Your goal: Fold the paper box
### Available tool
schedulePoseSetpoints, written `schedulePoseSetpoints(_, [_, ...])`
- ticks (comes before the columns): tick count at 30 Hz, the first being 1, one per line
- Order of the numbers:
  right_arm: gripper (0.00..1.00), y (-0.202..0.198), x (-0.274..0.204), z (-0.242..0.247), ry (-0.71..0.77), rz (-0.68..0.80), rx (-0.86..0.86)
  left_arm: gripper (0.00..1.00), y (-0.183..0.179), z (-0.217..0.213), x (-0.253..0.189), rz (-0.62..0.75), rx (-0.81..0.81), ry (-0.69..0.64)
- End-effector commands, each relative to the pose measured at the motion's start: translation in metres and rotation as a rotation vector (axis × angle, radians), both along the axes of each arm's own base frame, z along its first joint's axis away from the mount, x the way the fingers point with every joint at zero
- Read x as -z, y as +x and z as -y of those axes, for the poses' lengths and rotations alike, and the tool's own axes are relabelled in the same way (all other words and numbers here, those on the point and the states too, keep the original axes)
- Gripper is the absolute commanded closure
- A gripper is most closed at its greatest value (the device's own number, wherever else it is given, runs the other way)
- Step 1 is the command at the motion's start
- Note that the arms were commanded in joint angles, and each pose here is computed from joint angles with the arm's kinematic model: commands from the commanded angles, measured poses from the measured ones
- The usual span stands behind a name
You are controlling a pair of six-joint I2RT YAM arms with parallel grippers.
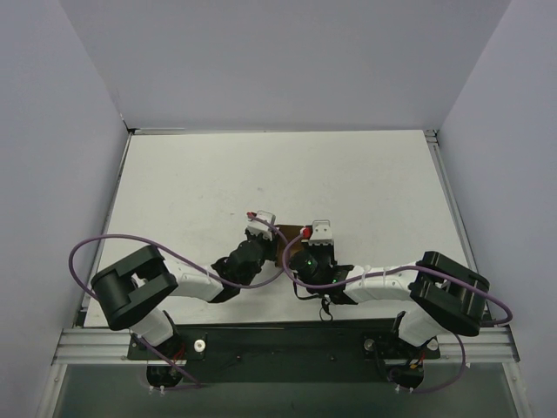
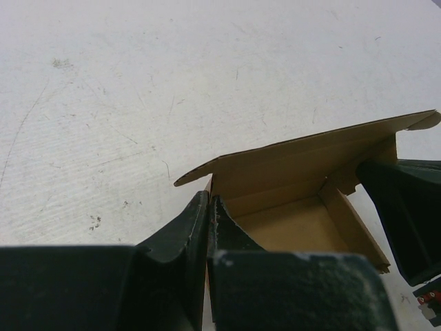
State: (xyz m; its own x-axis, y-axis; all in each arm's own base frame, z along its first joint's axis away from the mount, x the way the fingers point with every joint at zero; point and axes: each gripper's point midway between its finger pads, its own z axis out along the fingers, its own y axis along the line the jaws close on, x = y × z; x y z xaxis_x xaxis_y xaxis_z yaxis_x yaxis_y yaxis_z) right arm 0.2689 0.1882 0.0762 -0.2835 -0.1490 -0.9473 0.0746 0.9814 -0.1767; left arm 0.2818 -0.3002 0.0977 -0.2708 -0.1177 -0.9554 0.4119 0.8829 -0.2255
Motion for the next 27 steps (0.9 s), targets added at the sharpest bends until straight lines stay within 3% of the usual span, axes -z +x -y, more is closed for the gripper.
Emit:
schedulePoseSetpoints(1, [1.00, -0.004, -0.011, -0.040, 0.192, -0.004, -0.093, 1.00, -0.033, 0.037, 0.001, -0.050, 0.169, -0.081])
schedulePoseSetpoints(13, [1.00, -0.015, 0.006, -0.036, 0.214, -0.050, -0.103, 1.00, -0.055, 0.029, 0.022, -0.105, 0.199, -0.117])
schedulePoseSetpoints(27, [1.00, -0.022, 0.012, -0.035, 0.215, -0.073, -0.096, 1.00, -0.063, 0.061, -0.015, 0.011, 0.361, -0.132])
